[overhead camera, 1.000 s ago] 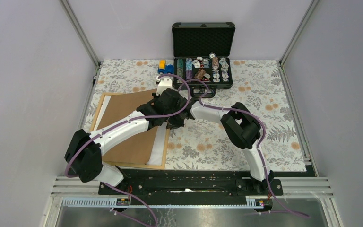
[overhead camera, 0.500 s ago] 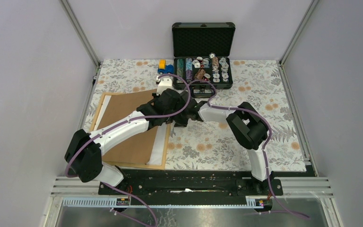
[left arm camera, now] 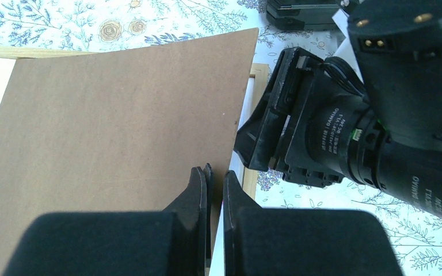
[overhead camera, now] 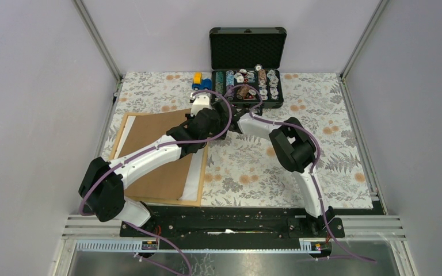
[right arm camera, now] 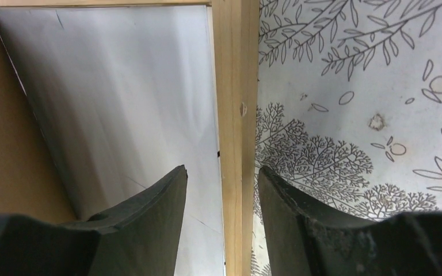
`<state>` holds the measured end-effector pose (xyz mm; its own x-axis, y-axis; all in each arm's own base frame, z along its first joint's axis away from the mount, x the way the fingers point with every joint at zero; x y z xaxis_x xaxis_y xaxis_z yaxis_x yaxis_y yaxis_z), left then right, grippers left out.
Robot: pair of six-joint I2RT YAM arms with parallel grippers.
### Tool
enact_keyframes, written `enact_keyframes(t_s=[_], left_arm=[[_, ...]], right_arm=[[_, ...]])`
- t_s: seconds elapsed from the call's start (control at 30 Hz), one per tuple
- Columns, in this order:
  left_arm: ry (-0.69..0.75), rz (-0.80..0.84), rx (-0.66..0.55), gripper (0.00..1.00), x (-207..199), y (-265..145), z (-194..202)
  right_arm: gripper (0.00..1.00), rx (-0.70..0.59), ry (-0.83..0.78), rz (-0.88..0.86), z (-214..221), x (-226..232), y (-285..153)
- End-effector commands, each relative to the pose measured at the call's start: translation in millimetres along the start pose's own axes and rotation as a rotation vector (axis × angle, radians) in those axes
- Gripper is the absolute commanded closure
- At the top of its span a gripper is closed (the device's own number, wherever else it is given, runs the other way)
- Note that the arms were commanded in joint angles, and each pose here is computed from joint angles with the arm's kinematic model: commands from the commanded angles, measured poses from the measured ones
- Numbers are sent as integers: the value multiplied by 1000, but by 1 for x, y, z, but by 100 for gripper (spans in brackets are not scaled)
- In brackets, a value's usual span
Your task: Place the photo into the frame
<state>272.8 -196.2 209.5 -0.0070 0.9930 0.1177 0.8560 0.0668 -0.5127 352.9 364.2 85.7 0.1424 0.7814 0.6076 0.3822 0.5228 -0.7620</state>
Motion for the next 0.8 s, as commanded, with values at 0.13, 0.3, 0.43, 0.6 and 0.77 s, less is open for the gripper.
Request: enact_keyframes(t_s=[0.13, 0.3, 0.43, 0.6, 0.77], left_arm=[[-205, 112, -75, 100, -12, -11, -23], [-202, 112, -72, 100, -13, -10, -22], [-203, 110, -73, 100, -12, -10, -21], [-203, 107, -75, 100, -12, -10, -22], [-202, 104, -71, 100, -12, -9, -20]], right_arm=[[56, 13, -27, 173, 1, -23, 15], [56, 24, -28, 220, 0, -26, 20], [57, 26, -28, 236, 0, -28, 24], [76, 33, -28, 266, 1, -33, 27], [100, 42, -44, 263, 1, -33, 28]])
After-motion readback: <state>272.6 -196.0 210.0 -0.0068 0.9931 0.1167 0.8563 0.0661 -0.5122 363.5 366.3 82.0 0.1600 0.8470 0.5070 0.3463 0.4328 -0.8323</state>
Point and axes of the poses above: each gripper's point midway between its finger pads, its own y axis out along the fingers, its own x axis along the line the jaws close on, z = x × y, the point moved 8 cm from there along -y, back along the fingers, and after that the axes turned 4 degrees about y, right-handed, at the moved point
